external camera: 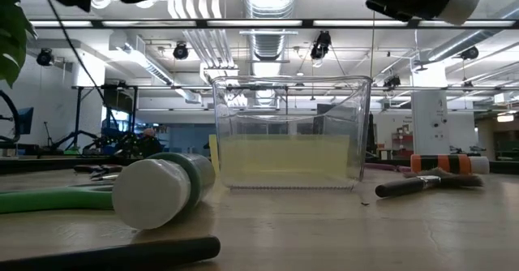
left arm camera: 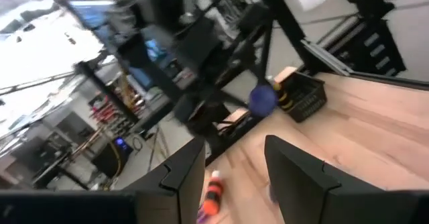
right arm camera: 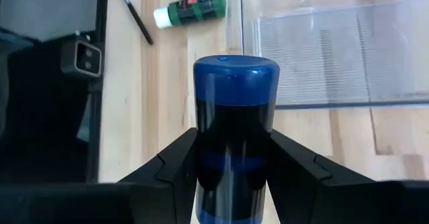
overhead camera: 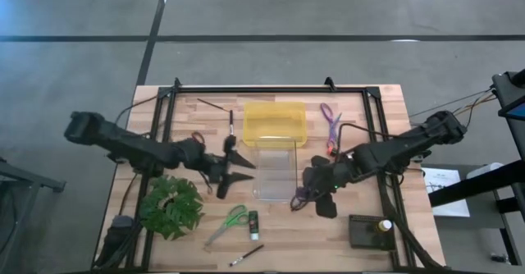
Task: Pick & Place Paint Supplies
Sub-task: Put the blue paint bottle into the black bin
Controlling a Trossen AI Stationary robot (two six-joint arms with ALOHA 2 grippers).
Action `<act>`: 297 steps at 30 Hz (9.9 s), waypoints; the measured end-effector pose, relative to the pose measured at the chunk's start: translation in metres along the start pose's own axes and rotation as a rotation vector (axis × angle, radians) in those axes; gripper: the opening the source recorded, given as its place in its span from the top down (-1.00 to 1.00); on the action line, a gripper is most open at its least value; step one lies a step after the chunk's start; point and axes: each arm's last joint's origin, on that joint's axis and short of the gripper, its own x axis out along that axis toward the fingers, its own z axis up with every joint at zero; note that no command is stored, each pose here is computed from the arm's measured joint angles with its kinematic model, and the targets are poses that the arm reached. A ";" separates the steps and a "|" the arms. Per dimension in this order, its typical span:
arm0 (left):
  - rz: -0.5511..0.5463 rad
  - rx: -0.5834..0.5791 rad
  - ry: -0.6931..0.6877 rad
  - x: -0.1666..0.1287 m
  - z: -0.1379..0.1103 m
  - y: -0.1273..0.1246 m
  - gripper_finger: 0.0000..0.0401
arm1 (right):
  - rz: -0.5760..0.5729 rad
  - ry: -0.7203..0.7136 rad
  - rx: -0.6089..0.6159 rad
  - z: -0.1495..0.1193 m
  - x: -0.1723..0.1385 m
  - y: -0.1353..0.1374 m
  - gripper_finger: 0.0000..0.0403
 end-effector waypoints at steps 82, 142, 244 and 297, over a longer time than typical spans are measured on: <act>-0.049 0.055 0.078 0.076 0.015 -0.015 -0.14 | 0.190 -0.118 -0.347 0.069 0.006 -0.035 0.28; -0.070 0.036 0.073 0.077 0.012 -0.015 0.35 | 0.206 -0.209 -0.405 0.077 0.005 -0.032 -0.29; 0.160 -0.710 -0.528 0.008 0.027 0.046 0.30 | -1.101 -0.874 -1.212 0.034 -0.020 0.040 -0.28; 0.301 -0.409 0.104 -0.030 0.020 0.049 -0.68 | -1.108 -0.629 -0.979 0.025 -0.033 0.068 0.45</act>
